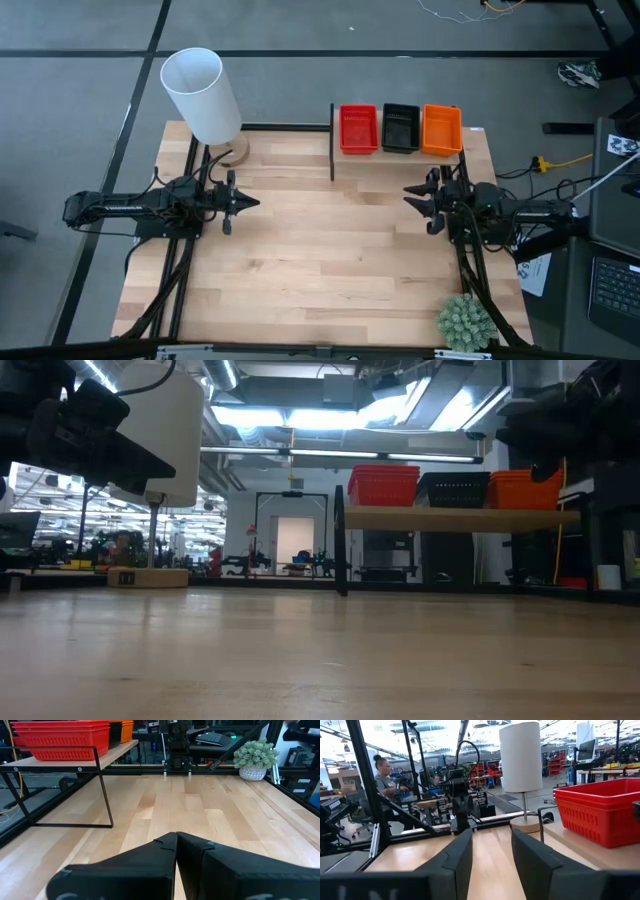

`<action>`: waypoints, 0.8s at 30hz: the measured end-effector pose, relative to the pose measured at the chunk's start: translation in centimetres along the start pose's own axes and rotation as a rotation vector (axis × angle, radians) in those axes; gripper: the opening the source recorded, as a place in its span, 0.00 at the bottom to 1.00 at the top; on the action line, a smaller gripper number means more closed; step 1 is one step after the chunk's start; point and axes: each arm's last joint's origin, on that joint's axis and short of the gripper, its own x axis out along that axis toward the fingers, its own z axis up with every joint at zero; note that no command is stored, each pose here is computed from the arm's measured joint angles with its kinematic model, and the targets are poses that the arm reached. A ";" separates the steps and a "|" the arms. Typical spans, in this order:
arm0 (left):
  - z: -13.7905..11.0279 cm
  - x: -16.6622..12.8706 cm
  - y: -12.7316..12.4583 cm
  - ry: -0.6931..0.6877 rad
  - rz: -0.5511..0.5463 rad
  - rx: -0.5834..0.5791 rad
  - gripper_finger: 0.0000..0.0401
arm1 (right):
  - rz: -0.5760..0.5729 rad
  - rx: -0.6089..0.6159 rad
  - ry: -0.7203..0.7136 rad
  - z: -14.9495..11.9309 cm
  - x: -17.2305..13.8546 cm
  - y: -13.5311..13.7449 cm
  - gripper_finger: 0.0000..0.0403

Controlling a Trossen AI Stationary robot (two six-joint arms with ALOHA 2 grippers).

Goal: Stack baskets on shelf by color
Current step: Return to Home Position

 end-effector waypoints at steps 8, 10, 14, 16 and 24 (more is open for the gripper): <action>0.0 0.0 0.0 0.000 0.000 0.000 0.00 | -0.008 -0.075 0.090 -0.9 -0.3 -0.2 0.34; 0.0 0.0 0.0 0.000 0.000 0.000 0.00 | -0.010 -0.068 0.099 -1.0 -0.3 -0.2 0.34; 0.0 0.0 0.0 0.001 0.000 0.000 0.00 | -0.011 -0.066 0.102 -1.0 -0.3 -0.2 0.34; 0.0 0.0 0.0 0.000 0.000 0.000 0.00 | -0.011 -0.064 0.102 -1.0 -0.3 -0.2 0.34; 0.0 0.0 0.0 0.000 0.000 0.000 0.00 | -0.011 -0.065 0.102 -1.0 -0.3 -0.2 0.34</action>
